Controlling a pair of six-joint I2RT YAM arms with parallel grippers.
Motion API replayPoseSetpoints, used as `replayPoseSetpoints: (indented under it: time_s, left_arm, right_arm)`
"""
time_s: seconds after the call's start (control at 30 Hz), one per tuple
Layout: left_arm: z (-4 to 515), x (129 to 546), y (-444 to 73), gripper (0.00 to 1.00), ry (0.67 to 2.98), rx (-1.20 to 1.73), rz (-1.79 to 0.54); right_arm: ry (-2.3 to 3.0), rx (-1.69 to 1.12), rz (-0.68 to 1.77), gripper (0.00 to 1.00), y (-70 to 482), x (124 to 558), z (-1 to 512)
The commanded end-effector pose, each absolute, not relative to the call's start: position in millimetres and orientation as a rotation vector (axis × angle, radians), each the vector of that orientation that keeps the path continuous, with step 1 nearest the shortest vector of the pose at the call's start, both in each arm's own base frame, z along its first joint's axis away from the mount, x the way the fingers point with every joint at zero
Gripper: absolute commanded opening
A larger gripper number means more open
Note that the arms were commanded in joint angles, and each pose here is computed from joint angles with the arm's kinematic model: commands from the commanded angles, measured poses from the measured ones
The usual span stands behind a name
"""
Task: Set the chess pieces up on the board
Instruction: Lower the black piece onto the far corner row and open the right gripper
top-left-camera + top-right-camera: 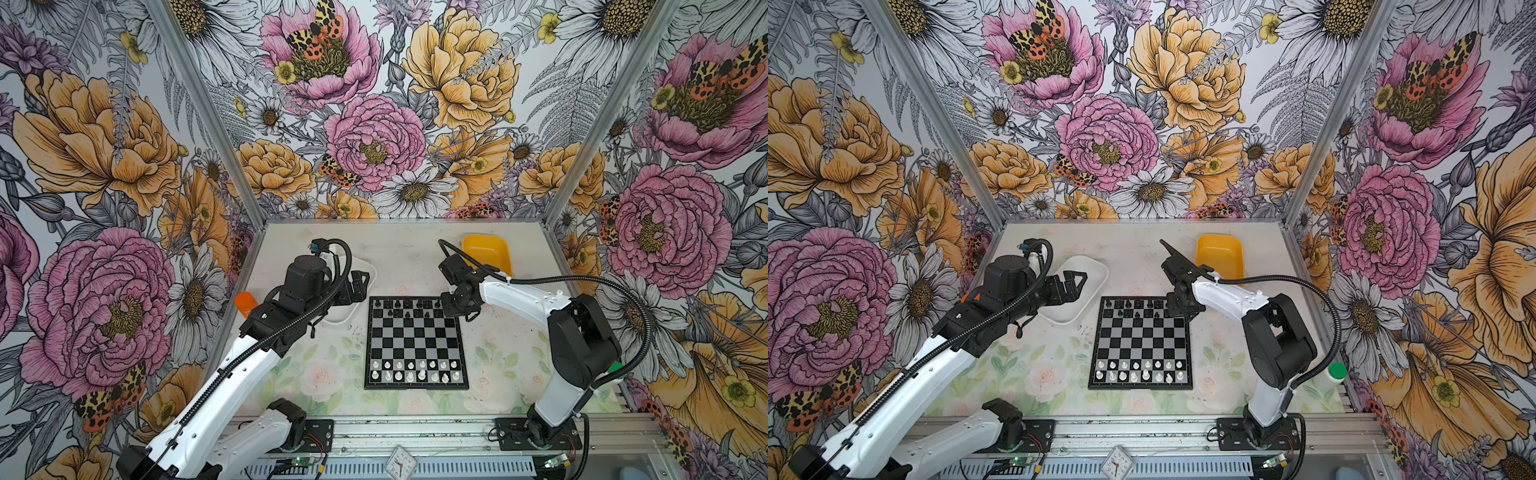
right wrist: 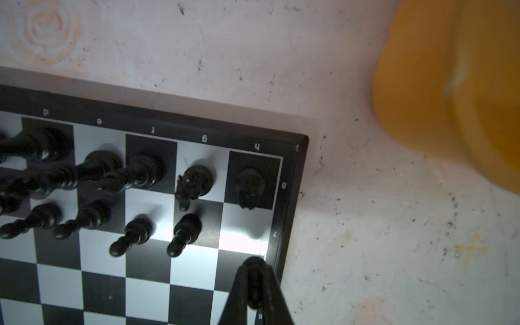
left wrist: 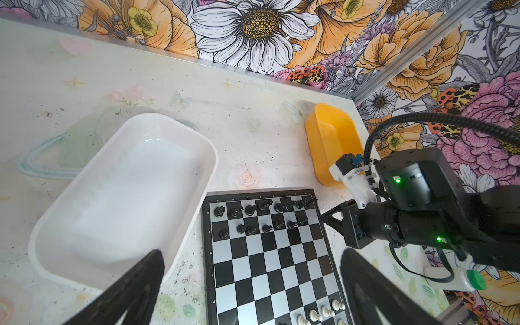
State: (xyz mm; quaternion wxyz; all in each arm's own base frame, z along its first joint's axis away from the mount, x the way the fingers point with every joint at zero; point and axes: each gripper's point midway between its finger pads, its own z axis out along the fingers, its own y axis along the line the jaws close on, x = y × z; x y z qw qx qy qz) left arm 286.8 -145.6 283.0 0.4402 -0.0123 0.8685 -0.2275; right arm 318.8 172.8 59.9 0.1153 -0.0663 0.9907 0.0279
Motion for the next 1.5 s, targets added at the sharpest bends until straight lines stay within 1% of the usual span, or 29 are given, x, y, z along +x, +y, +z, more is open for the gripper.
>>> replayPoseSetpoints:
  time_s: [0.0, 0.4, 0.63, 0.97, 1.07, 1.13, 1.27, 1.4, 1.47]
  left_arm:
    - [292.3, 292.8, -143.1, 0.99, 2.142, -0.016, -0.547]
    - [294.8, 293.1, -140.0, 0.99, 2.135, -0.017, -0.546]
    - [295.9, 289.3, -136.8, 0.99, 2.127, -0.029, -0.548]
    - [293.8, 288.0, -134.8, 0.99, 2.133, -0.034, -0.543]
    - [294.1, 287.9, -135.9, 0.99, 2.133, -0.029, -0.546]
    - [293.8, 287.9, -135.8, 0.99, 2.133, -0.028, -0.545]
    - [294.2, 287.4, -134.8, 0.99, 2.131, -0.030, -0.545]
    - [295.5, 287.0, -133.7, 0.99, 2.127, -0.033, -0.544]
    - [296.1, 287.2, -132.6, 0.99, 2.126, -0.035, -0.541]
  right_arm:
    - [2.865, -0.179, 0.127, 0.07, 185.7, 331.2, 66.3]
    - [2.883, -0.201, 0.123, 0.07, 192.4, 335.6, 54.9]
    - [2.888, -0.211, 0.120, 0.10, 193.4, 336.4, 52.2]
    - [2.906, -0.213, 0.114, 0.12, 191.7, 330.5, 47.3]
    - [2.906, -0.210, 0.113, 0.15, 191.6, 330.4, 47.2]
    - [2.904, -0.210, 0.111, 0.20, 191.2, 330.7, 47.7]
    - [2.899, -0.209, 0.107, 0.24, 190.4, 330.9, 49.0]
    - [2.894, -0.208, 0.109, 0.26, 190.6, 331.4, 51.4]
    - [2.882, -0.207, 0.116, 0.30, 191.0, 332.5, 56.0]
